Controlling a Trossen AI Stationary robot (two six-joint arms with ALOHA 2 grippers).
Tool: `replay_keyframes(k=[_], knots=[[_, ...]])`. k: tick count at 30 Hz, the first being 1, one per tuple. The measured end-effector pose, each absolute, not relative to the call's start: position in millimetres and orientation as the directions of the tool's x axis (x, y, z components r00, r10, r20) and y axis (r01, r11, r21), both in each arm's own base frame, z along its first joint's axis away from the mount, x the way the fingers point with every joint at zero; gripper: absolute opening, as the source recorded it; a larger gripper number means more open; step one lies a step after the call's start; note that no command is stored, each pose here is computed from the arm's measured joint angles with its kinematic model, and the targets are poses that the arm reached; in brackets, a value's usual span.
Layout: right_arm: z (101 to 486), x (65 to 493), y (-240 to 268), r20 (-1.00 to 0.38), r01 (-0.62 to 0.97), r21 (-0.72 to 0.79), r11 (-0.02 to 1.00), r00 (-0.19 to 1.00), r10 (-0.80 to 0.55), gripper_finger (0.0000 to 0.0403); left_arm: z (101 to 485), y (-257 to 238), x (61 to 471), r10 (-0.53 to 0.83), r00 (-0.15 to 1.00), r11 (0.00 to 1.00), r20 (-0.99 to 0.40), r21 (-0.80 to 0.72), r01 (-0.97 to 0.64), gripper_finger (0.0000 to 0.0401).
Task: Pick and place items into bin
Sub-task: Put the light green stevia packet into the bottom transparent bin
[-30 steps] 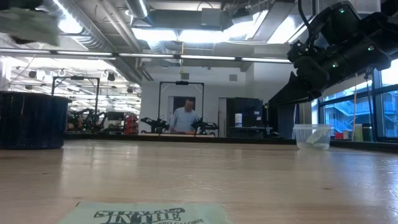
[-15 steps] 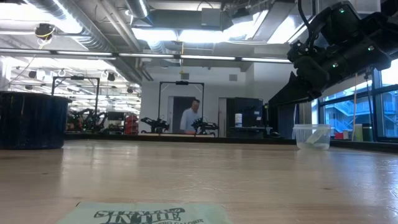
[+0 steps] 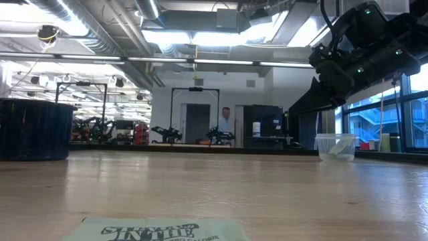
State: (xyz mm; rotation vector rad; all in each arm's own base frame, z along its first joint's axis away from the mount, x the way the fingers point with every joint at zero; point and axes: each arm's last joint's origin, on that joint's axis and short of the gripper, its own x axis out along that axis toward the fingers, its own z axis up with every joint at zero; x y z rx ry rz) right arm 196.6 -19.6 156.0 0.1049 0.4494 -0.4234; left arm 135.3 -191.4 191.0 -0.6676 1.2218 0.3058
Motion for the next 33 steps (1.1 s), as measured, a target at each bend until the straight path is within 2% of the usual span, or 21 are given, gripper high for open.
replay_keyframes(k=[7,17,25,29,33], knots=[[156,197,-19,-0.442,0.418,0.005,0.908,0.816,-0.373,0.0138,183,-194,137,-0.099,0.313,0.782,-0.944,-0.269,-0.562,0.0010],[156,197,-19,-0.442,0.418,0.005,0.908,0.816,-0.373,0.0138,183,-194,137,-0.100,0.310,0.771,-0.945,-0.271,-0.577,0.0069],[156,197,-19,-0.442,0.418,0.005,0.908,0.816,-0.373,0.0138,194,-189,134,-0.212,0.228,0.757,-0.950,-0.307,-0.577,0.0086],[156,197,-20,-0.442,0.418,0.005,0.908,0.815,-0.373,0.0138,206,-182,133,-0.249,0.265,0.754,-0.932,-0.358,-0.551,0.0086],[156,197,-19,-0.442,0.418,0.005,0.908,0.816,-0.373,0.0138,219,-172,136,-0.233,0.377,0.769,-0.896,-0.407,-0.492,0.0086]])
